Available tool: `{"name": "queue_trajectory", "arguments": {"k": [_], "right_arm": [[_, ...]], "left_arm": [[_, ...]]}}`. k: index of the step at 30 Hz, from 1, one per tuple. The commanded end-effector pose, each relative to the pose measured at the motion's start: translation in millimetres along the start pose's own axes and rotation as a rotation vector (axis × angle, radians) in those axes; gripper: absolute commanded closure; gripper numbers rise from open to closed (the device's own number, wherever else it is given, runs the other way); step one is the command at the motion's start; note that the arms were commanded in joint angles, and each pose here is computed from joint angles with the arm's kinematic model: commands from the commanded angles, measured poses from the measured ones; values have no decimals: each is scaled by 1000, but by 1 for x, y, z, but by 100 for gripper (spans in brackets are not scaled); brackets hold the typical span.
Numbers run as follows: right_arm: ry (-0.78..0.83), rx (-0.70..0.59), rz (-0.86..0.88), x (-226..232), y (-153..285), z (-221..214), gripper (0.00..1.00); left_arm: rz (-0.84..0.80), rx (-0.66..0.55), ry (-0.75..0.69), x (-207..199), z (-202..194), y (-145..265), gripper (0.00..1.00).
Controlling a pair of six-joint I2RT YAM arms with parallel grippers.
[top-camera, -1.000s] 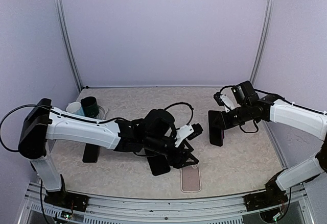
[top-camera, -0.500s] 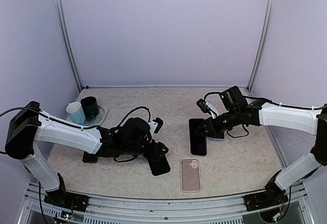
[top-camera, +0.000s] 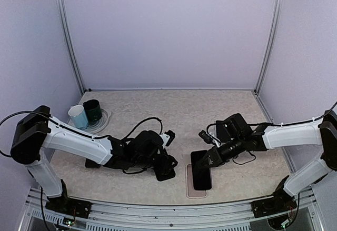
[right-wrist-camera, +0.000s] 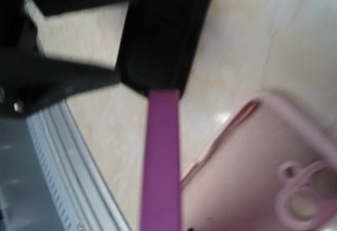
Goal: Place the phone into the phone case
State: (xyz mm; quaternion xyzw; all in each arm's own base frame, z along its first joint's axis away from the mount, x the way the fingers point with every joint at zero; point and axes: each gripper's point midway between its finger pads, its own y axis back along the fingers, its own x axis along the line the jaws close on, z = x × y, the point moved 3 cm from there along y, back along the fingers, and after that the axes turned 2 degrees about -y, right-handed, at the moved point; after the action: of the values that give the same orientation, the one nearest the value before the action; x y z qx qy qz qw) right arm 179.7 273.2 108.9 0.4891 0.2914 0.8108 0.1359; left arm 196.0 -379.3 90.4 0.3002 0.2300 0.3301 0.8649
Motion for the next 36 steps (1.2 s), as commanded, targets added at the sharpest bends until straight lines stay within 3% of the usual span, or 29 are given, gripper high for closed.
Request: {"name": "queue_trajectory", "arguments": {"k": [1,24,36], "right_arm": [[-9,-58,132,28,-8,6,100],[-93,-5,44,7,-21,-15,100],[-141,-13,105,9,-27,-19,100]], "left_arm": [[2,-19,-23,-4,9,-1,42],[27,4,-59,-6,2,-7,42],[29,15,-67,-7,-1,-11,42]]}}
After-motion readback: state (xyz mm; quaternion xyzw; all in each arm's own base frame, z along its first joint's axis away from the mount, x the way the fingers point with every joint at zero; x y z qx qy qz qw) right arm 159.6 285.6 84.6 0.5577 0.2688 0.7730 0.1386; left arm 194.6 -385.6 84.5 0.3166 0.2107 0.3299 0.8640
